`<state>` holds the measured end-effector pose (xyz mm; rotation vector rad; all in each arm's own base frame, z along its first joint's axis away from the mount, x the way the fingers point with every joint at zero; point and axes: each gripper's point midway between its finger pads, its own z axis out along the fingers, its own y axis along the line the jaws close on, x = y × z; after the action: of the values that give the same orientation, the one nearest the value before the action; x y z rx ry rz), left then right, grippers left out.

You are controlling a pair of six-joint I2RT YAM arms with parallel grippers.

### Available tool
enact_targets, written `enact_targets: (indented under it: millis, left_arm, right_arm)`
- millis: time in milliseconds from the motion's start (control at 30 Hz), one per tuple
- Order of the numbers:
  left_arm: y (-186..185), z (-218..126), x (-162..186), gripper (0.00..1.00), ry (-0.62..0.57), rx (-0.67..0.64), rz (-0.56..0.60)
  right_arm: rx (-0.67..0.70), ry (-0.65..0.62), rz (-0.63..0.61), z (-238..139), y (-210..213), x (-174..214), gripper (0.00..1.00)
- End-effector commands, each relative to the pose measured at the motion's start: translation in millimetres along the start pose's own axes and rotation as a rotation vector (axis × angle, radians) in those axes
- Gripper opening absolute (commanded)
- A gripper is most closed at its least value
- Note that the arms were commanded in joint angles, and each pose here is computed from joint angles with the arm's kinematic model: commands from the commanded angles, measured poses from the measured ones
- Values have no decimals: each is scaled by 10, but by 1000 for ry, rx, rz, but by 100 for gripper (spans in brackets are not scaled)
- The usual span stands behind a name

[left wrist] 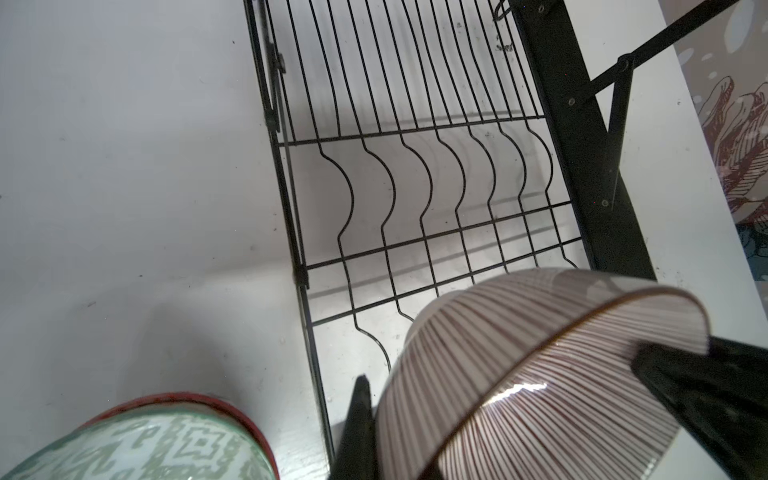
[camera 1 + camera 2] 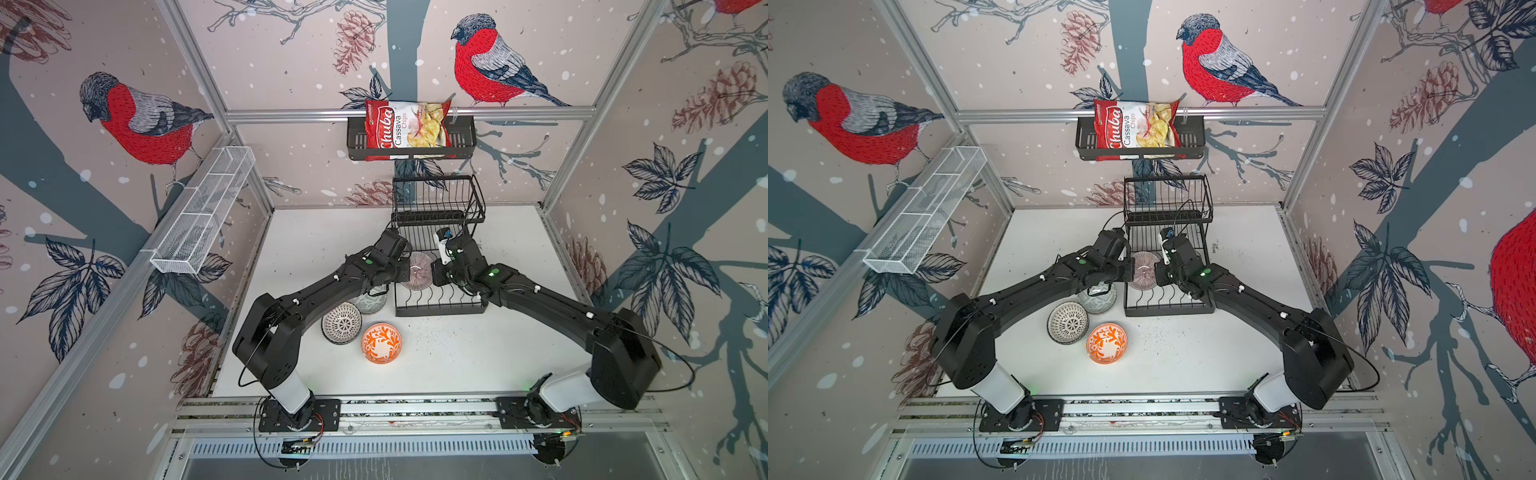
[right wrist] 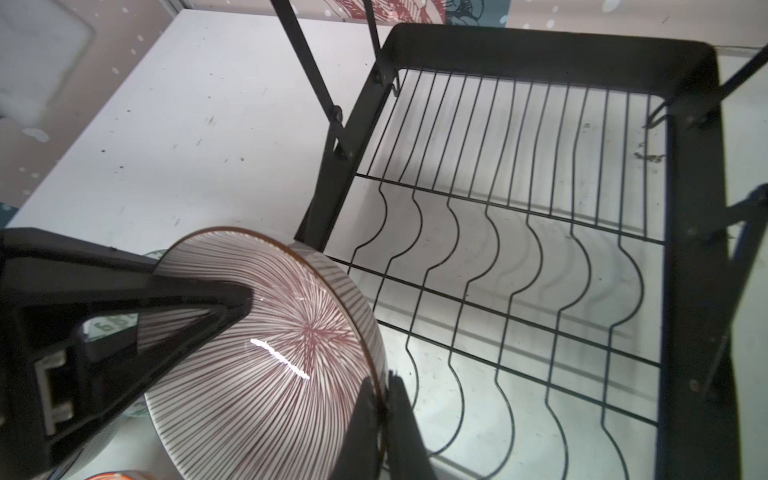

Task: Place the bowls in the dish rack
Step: 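Lift the pink-striped bowl toward the rack while the left gripper reaches to meet it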

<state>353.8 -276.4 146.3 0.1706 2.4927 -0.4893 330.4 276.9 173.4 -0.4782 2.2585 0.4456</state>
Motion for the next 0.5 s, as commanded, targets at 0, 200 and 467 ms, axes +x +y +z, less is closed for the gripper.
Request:
enact_targets:
  millis: [0, 200, 467]
  left_arm:
    - [-15, 35, 17, 0, 8, 11, -19]
    - [-95, 66, 14, 0, -3, 63, -20]
    - [-163, 84, -26, 0, -47, 114, -5]
  right_arm:
    - [-54, -86, 16, -42, 113, -229, 0]
    - [-62, -86, 17, -85, 98, -246, 1]
    - [-117, -105, 46, -217, 31, -323, 21]
